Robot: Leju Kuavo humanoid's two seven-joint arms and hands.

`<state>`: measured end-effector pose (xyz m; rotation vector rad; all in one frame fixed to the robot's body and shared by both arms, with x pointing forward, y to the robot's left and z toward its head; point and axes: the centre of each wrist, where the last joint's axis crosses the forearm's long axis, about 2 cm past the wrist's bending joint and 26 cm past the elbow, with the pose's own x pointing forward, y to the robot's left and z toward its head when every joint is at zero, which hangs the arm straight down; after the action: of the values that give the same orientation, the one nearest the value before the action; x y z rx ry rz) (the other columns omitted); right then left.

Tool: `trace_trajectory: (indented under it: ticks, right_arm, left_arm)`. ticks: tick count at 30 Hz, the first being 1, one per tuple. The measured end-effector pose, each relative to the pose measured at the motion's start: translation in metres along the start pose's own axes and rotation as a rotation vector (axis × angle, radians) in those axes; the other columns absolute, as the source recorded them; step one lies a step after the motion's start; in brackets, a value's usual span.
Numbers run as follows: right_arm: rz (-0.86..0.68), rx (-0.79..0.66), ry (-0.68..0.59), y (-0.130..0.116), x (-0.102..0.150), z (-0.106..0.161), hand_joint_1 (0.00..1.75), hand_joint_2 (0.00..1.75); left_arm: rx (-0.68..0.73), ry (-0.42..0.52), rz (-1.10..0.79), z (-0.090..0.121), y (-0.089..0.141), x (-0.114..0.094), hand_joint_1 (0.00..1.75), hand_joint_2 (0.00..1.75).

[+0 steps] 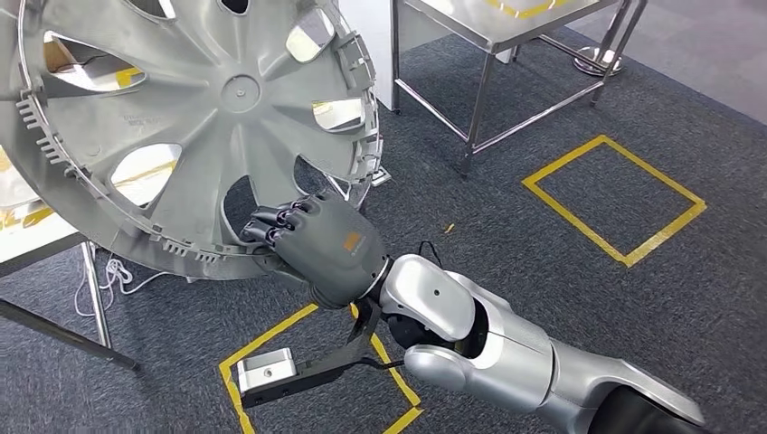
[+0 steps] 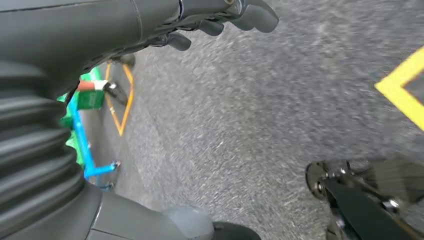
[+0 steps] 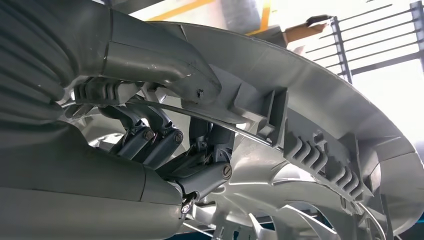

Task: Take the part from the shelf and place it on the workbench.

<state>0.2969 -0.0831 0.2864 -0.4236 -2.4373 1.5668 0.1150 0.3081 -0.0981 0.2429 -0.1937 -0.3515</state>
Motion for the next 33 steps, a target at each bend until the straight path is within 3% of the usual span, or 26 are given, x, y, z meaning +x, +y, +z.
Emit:
trace_trajectory:
  ticks: [33]
  right_arm:
    - [-0.003, -0.006, -0.002, 0.0009, 0.0048, -0.0028, 1.75, 1.75]
  left_arm:
    - [0.007, 0.041, 0.012, -0.0003, -0.001, -0.007, 0.0, 1.75]
